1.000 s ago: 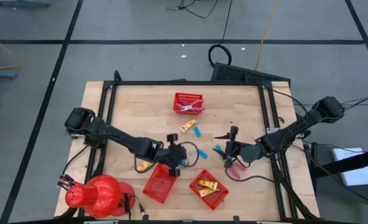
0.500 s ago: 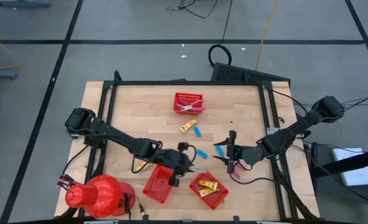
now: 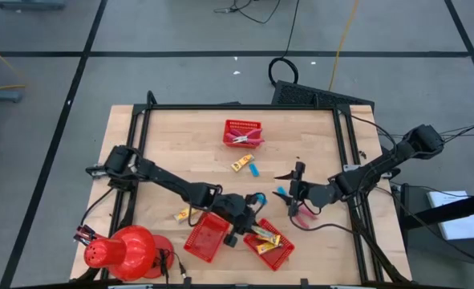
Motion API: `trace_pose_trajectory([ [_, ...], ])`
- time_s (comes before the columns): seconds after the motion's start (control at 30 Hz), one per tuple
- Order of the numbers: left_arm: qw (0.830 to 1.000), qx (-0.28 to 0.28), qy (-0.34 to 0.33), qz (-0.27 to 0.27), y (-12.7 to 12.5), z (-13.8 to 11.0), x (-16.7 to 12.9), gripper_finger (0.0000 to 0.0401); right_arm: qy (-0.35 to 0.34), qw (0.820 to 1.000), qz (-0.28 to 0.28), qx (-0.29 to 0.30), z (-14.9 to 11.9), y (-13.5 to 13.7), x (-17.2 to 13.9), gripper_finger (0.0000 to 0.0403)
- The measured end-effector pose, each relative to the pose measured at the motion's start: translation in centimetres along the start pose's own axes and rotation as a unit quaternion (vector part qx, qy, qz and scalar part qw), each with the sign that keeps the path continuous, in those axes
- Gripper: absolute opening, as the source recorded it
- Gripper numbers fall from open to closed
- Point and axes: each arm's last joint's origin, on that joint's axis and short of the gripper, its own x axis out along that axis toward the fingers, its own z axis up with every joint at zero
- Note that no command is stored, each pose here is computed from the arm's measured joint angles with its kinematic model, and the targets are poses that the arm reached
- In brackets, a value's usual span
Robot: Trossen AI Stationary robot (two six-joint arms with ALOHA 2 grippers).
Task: Pick & Place School Supplies
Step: Put the yellow crayon pack into the bottom right red basket
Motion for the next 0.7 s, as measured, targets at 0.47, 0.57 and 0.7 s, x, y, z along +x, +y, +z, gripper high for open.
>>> trace_pose_trajectory([
  [0.47, 0.997, 0.007, 0.002, -0.074, 0.4, -0.3, 4.3, 0.0068, -0.001, 1.000, -0.004, 0.001, 0.1, -0.2, 0.1, 0.0226],
  [0.57, 0.997, -0.011, 0.009, -0.075, 0.8, -0.7, 4.6, 0.0068, -0.002, 1.000, -0.004, 0.002, 0.1, -0.2, 0.1, 0.0226],
  [0.7, 0.997, -0.033, 0.019, -0.070, 1.4, -0.9, 4.5, 0.0081, -0.002, 1.000, -0.003, 0.002, 0.1, -0.2, 0.1, 0.0226],
])
